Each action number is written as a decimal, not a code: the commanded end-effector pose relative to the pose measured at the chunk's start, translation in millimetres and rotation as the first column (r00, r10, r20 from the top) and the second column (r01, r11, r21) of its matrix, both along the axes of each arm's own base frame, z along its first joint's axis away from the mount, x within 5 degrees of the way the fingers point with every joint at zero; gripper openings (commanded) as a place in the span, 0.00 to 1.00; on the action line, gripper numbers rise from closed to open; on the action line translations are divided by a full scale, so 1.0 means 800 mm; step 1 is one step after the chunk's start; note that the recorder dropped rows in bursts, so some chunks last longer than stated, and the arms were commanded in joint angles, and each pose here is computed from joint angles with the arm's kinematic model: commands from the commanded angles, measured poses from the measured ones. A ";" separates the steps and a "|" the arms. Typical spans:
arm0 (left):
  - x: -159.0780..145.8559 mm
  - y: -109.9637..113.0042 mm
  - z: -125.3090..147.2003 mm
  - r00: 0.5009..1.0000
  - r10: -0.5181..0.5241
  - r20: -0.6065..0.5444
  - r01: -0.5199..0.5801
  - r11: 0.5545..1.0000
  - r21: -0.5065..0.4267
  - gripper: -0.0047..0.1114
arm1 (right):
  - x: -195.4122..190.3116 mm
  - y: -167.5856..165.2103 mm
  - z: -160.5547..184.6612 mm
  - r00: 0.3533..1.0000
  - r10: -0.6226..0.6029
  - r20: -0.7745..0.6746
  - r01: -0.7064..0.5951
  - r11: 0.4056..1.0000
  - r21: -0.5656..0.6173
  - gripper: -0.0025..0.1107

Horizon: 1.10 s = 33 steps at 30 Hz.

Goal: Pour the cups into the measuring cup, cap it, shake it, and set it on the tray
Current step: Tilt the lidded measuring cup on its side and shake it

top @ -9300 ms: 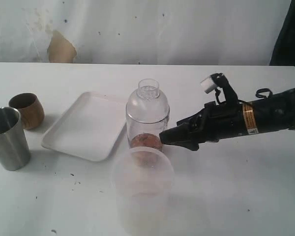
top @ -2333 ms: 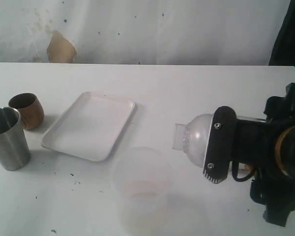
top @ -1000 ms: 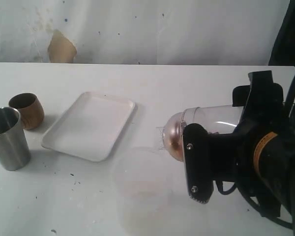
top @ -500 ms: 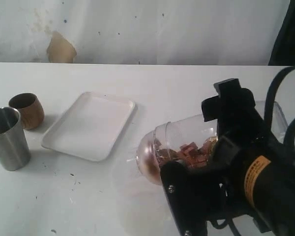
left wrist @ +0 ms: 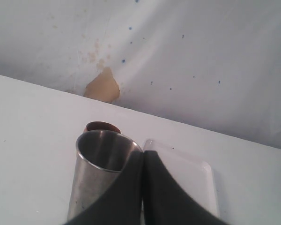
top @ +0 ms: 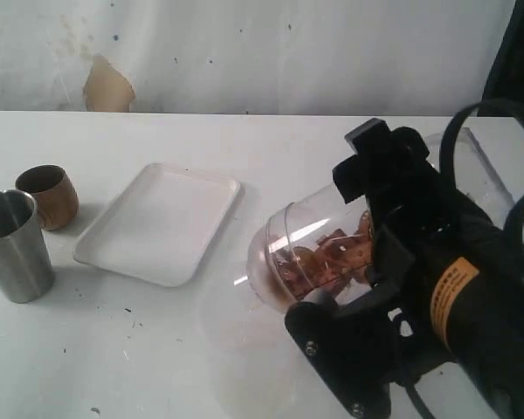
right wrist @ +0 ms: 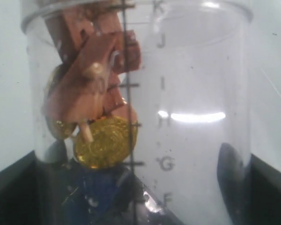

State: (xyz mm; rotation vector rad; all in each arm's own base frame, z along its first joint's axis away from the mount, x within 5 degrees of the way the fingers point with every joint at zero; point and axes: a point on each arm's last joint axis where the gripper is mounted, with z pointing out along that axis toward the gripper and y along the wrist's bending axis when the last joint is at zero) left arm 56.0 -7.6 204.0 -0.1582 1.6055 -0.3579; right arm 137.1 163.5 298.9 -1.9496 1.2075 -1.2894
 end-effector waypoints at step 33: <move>0.000 0.000 -0.001 1.000 0.000 0.011 0.000 1.000 -0.008 0.04 | 0.004 0.001 0.019 0.989 0.065 0.129 -0.055 0.995 -0.080 0.02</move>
